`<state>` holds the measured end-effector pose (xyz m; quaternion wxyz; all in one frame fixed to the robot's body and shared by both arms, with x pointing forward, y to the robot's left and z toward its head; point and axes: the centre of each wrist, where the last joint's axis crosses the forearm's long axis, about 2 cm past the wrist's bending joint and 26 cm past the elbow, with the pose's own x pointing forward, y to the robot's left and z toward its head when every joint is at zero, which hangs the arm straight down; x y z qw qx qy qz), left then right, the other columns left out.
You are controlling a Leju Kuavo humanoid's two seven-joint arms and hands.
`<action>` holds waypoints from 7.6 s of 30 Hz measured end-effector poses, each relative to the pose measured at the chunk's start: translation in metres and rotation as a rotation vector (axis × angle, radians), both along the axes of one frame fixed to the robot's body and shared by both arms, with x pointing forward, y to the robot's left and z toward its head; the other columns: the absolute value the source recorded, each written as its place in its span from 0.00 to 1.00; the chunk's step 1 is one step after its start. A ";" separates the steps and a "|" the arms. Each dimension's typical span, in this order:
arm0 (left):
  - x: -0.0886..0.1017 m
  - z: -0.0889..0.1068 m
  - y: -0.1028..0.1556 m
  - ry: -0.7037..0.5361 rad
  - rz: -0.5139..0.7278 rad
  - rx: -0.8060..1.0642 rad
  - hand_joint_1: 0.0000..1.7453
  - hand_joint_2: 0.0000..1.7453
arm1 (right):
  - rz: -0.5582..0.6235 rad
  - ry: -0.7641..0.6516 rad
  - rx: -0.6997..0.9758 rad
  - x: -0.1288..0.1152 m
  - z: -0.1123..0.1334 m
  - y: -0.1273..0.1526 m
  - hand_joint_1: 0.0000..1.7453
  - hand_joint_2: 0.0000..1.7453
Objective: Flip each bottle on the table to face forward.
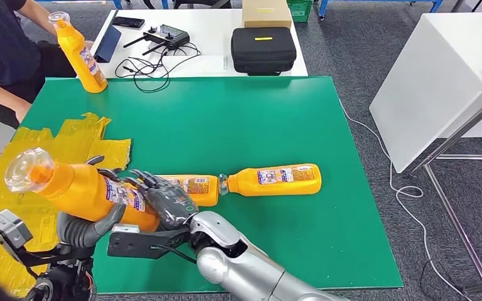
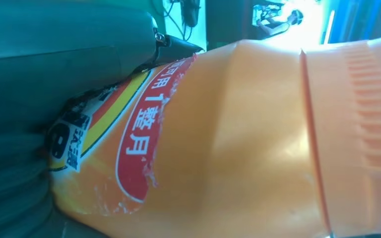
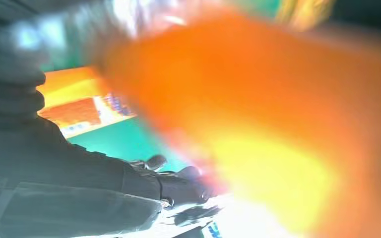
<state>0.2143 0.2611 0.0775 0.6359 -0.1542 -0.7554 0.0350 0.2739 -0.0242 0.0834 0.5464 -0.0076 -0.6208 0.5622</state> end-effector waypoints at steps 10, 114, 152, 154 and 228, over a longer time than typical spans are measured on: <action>-0.017 -0.011 0.030 -0.002 0.085 0.075 1.00 1.00 | -0.203 0.024 0.172 0.020 0.002 -0.075 0.00 0.00; 0.001 -0.006 0.078 -0.317 0.452 0.359 0.00 0.00 | -0.412 -0.040 -0.182 0.025 -0.049 -0.322 0.00 1.00; -0.023 -0.003 0.084 -0.306 0.533 0.310 0.00 0.00 | -0.283 -0.034 -0.390 0.070 -0.038 -0.347 0.00 0.25; -0.021 -0.002 0.084 -0.309 0.540 0.310 0.00 0.00 | -0.271 -0.032 -0.388 0.069 -0.040 -0.341 0.00 0.75; -0.017 -0.010 0.068 -0.286 0.475 0.212 0.00 0.00 | -0.352 0.136 -0.950 -0.002 -0.091 -0.375 1.00 1.00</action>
